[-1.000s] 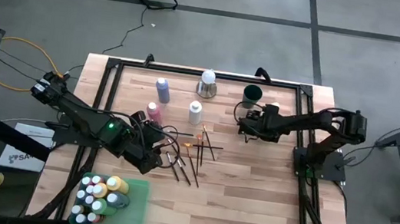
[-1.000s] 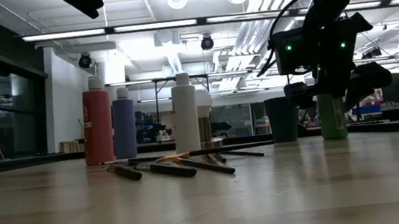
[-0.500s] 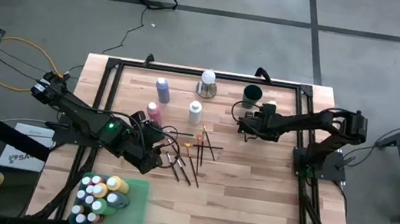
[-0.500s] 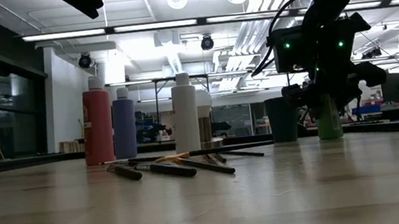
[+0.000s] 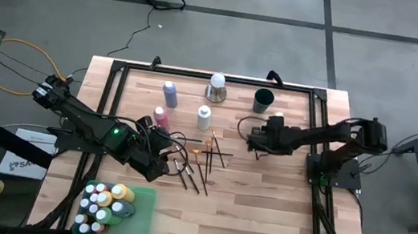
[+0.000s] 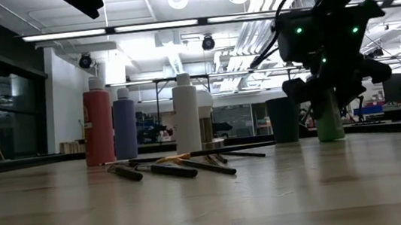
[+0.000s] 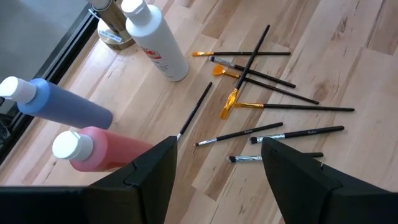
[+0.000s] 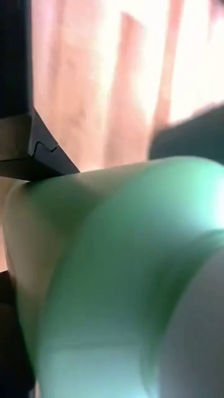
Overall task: Pick & Place Paint Supplies
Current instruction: Put the green paint bottle into the green bin
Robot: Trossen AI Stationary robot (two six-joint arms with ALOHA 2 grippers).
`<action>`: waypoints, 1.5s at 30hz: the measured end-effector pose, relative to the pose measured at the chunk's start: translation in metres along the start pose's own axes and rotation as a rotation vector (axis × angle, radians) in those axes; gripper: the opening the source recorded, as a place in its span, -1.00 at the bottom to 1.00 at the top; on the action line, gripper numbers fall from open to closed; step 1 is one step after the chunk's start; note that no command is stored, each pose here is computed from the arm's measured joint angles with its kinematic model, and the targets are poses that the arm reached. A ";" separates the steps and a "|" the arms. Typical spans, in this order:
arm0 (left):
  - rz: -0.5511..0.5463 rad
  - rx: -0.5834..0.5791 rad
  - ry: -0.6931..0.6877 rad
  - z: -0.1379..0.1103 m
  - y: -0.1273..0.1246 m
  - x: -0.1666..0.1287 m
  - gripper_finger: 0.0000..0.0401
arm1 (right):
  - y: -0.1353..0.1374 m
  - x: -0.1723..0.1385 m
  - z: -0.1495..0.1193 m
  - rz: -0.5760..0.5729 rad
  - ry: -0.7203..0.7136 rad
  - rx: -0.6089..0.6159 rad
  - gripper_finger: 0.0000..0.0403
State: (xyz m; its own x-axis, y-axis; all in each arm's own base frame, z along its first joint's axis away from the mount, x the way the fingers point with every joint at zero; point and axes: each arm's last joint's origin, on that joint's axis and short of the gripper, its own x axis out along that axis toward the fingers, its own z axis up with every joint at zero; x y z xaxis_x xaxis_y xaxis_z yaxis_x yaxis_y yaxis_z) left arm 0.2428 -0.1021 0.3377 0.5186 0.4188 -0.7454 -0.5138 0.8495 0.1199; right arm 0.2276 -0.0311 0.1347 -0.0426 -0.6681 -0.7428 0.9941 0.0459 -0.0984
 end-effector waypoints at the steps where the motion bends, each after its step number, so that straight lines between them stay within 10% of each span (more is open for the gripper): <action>1: -0.001 0.000 0.001 0.000 0.000 0.000 0.14 | 0.001 -0.004 -0.004 0.014 0.004 -0.009 -0.17; 12: -0.037 0.052 0.018 0.000 -0.002 0.000 0.14 | 0.008 -0.074 -0.040 0.321 0.063 -0.215 -0.18; 26: -0.211 0.250 -0.197 0.051 -0.001 -0.016 0.14 | 0.037 -0.167 -0.004 1.026 0.043 -0.537 -0.19; 45: -0.513 0.170 -0.384 0.129 0.054 -0.004 0.14 | 0.066 -0.199 0.054 1.201 -0.189 -0.692 -0.17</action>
State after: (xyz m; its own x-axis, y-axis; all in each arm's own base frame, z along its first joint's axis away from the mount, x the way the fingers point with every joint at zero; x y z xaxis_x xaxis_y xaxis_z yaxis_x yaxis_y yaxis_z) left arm 0.3016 -0.0162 0.4317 0.8919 0.0054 -0.4522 -0.0379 0.9973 -0.0630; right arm 0.3076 0.0646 0.3115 0.8582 -0.0459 -0.5112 0.1604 0.9701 0.1821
